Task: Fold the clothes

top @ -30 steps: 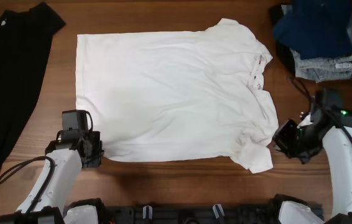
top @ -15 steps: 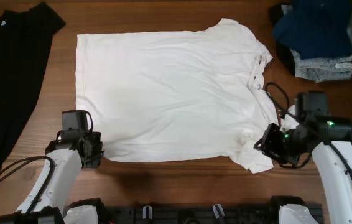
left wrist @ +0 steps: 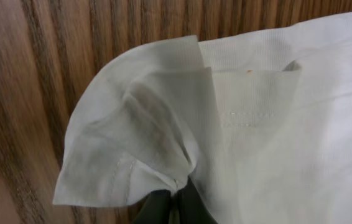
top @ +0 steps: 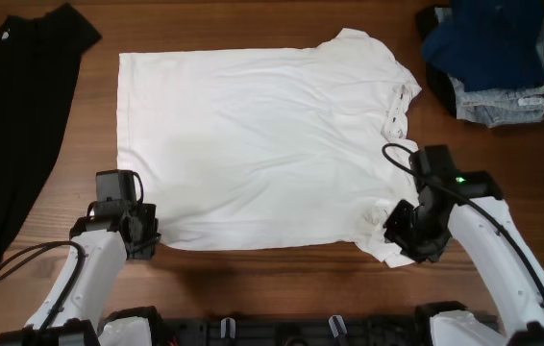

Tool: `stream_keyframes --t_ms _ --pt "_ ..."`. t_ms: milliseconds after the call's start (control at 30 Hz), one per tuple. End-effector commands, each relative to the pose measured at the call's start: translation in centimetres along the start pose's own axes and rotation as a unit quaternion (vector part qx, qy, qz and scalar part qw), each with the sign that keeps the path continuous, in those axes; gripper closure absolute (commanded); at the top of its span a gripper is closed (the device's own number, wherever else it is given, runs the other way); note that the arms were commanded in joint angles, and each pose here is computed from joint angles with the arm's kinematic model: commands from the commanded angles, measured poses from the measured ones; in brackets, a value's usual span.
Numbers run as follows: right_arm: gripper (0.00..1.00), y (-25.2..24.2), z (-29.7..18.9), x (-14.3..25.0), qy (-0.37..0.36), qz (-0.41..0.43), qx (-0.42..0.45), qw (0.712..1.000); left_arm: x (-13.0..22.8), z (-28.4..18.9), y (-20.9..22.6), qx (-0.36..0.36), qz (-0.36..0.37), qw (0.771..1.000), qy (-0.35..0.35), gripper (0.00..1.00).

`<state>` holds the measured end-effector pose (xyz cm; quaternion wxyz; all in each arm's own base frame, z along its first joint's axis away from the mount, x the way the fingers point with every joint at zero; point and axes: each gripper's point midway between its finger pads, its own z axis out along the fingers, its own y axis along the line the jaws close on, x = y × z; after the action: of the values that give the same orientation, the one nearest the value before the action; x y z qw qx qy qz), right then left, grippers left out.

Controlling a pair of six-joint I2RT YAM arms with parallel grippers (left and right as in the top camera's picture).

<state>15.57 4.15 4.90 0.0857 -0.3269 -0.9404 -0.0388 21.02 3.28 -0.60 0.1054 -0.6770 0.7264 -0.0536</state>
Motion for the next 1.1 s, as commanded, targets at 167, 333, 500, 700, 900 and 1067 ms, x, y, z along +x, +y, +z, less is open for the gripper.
stream_keyframes --t_ms 167,333,500,700,900,1067 --pt "0.69 -1.6 4.4 0.1 0.014 0.023 0.038 0.999 -0.8 0.8 2.3 -0.041 0.006 0.999 -0.024 0.96" --pt "0.64 -1.2 5.9 -0.6 0.007 0.023 0.031 0.999 -0.8 0.8 2.3 -0.042 0.006 0.999 -0.024 0.96" --pt "0.49 -1.0 6.1 -0.7 0.008 0.021 0.027 0.999 -0.8 0.8 2.3 -0.042 0.006 0.999 -0.025 0.96" --pt "0.85 -0.4 6.3 -0.4 0.022 -0.007 0.012 1.0 -0.8 0.8 2.3 -0.042 0.007 0.999 -0.025 0.96" --pt "0.96 0.5 5.7 -1.0 0.016 -0.02 0.0 1.0 -0.9 0.7 1.7 -0.032 0.075 0.996 -0.026 0.96" --pt "0.96 3.3 0.4 -3.4 -0.031 -0.05 -0.039 0.997 -0.6 -2.6 -3.0 0.043 0.222 0.974 -0.012 0.96"
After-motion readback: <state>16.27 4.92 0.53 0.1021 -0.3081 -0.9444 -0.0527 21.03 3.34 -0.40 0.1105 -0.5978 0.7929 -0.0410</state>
